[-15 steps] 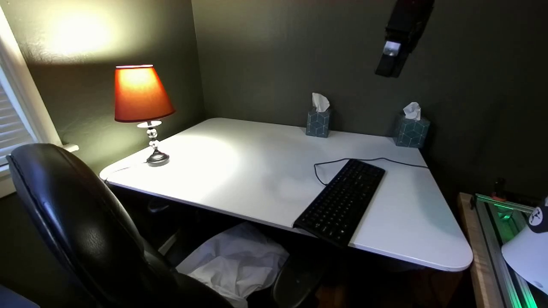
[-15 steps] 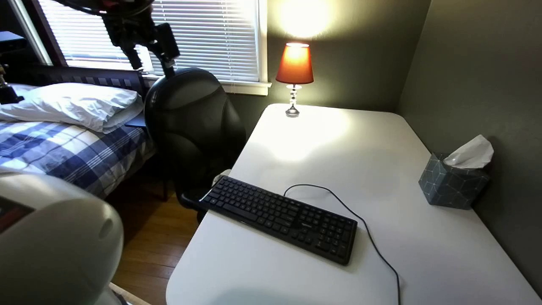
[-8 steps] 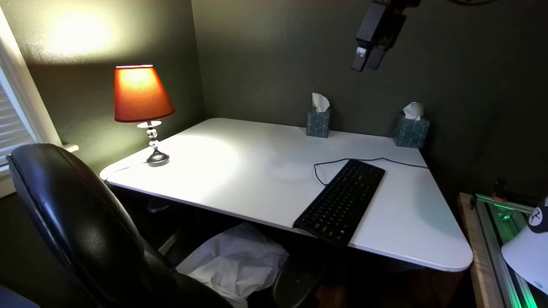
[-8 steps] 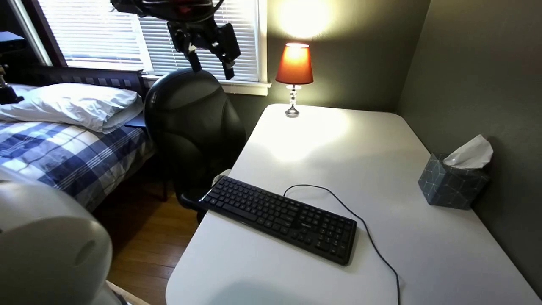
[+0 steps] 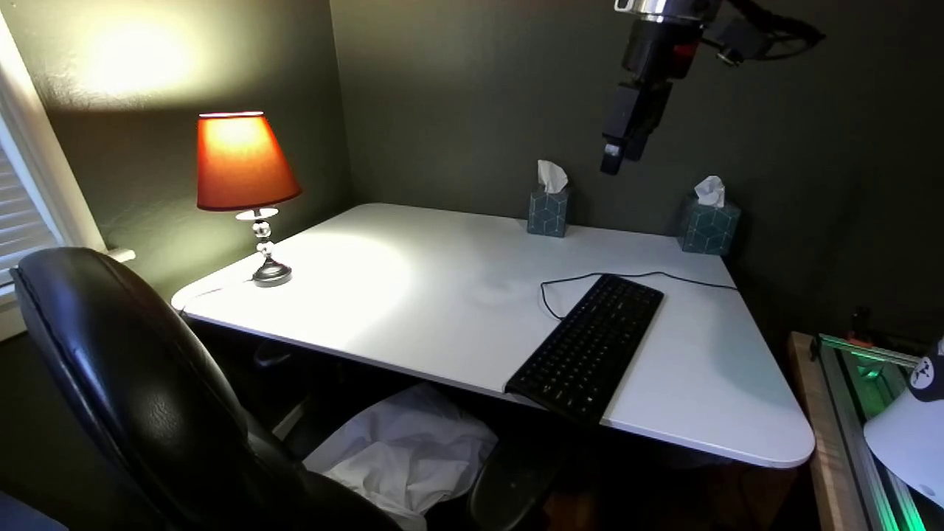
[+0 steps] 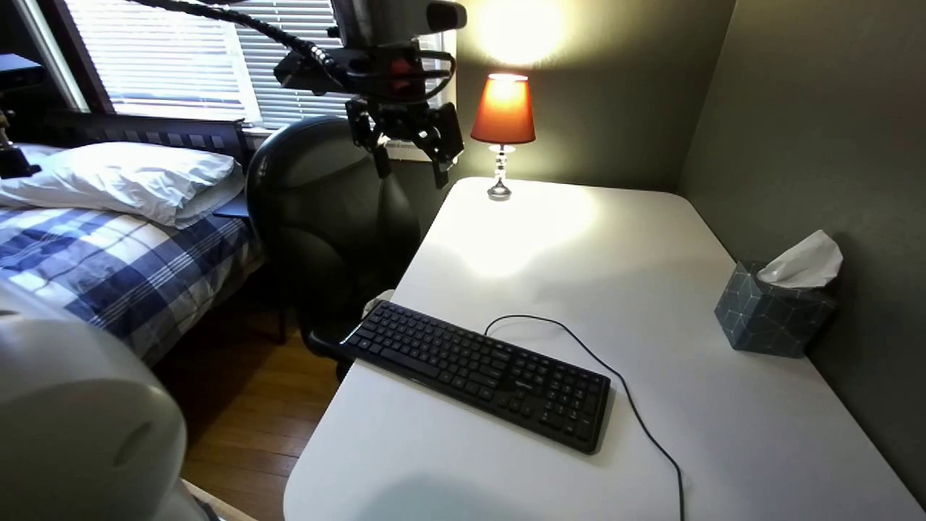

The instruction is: Press a button on the keyboard

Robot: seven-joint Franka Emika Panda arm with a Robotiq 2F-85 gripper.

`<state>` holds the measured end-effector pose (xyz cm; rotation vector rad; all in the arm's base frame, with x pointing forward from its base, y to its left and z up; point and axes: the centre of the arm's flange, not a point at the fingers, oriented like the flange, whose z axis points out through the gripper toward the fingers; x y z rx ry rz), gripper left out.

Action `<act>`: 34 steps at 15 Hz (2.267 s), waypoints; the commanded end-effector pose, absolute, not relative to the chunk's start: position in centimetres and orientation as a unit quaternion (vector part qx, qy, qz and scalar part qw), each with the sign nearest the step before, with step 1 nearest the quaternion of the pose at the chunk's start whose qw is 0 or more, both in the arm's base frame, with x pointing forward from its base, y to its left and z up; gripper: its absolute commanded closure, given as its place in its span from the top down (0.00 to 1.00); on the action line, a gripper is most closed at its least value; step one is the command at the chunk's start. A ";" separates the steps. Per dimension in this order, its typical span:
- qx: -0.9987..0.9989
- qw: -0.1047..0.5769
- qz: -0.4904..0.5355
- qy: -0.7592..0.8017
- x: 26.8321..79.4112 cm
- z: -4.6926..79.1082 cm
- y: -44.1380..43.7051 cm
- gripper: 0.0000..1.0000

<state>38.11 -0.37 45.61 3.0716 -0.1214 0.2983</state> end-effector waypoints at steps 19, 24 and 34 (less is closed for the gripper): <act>0.996 0.027 -0.019 -0.082 43.1 34.0 -7.9 1.00; 0.997 0.041 -0.038 -0.055 45.3 31.2 -8.6 1.00; 0.996 0.032 -0.085 -0.017 47.6 26.2 -10.0 0.19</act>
